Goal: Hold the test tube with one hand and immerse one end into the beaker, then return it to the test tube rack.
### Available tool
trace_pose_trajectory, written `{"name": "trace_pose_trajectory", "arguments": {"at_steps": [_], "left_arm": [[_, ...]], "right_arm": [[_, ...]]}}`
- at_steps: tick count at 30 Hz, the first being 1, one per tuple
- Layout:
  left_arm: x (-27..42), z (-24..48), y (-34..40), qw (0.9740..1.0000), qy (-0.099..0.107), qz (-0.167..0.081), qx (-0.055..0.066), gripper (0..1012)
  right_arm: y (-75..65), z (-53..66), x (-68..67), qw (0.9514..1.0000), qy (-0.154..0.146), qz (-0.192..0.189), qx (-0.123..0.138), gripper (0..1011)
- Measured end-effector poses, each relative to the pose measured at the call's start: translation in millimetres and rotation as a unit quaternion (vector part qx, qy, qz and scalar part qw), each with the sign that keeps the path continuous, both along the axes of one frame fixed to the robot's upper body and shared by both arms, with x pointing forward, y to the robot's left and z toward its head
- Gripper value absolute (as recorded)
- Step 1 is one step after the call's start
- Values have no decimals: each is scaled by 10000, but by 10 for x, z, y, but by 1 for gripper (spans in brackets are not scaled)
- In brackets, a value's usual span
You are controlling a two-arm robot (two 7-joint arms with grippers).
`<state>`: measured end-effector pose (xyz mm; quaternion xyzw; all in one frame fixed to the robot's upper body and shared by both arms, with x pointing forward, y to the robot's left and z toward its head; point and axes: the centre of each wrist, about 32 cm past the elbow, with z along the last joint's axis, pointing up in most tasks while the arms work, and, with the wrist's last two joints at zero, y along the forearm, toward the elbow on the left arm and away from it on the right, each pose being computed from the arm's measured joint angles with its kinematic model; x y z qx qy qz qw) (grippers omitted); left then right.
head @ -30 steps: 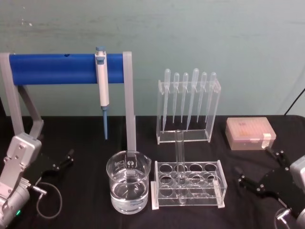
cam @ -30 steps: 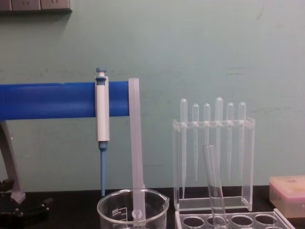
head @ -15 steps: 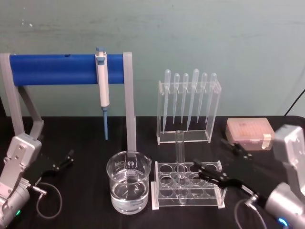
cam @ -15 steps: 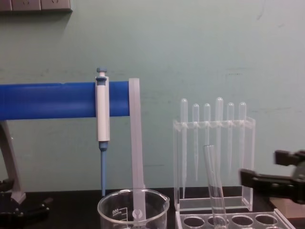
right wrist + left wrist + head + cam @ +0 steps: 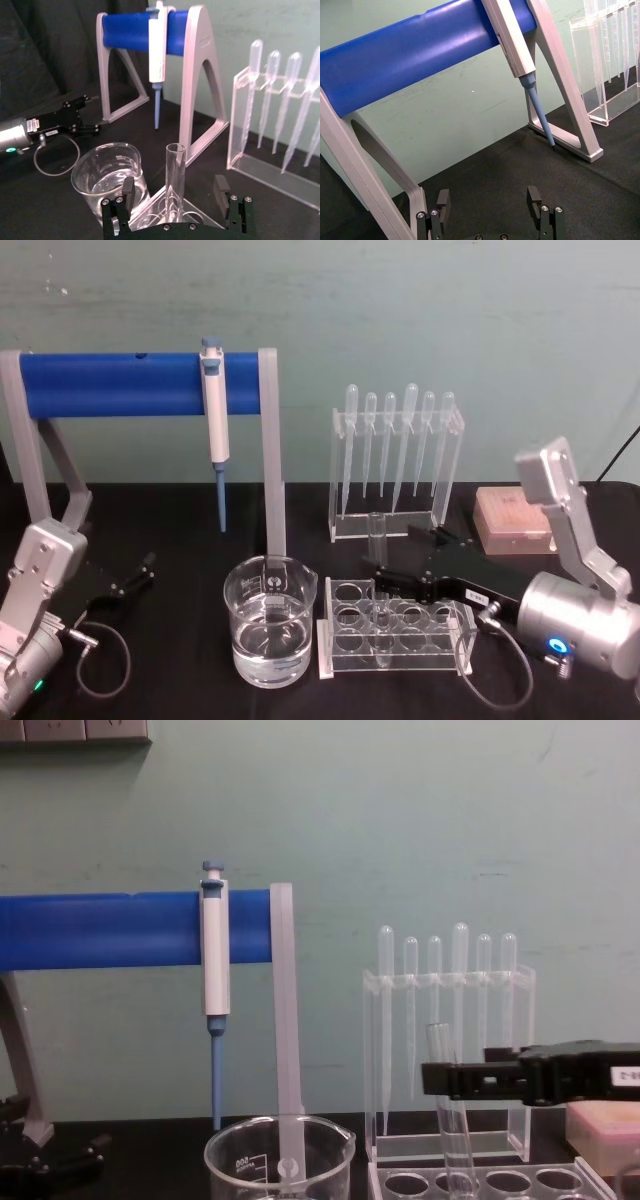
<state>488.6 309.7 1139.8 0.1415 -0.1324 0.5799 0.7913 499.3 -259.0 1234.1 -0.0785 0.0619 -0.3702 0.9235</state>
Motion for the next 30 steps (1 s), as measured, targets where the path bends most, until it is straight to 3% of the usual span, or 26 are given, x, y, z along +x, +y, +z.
{"name": "trace_pose_trajectory", "arguments": {"at_steps": [5,12,22,30], "left_arm": [[0,0,0,10000,0,0,0,1000],[0,0,0,10000,0,0,0,1000],[0,0,0,10000,0,0,0,1000],[0,0,0,10000,0,0,0,1000]], "right_arm": [[34,7,98,9996,253,114,107,1000],[105,-5,137,9994,266,164,119,985],[140,3,130,9999,79,45,-83,741],[154,-18,137,9999,81,-14,-92,484]]}}
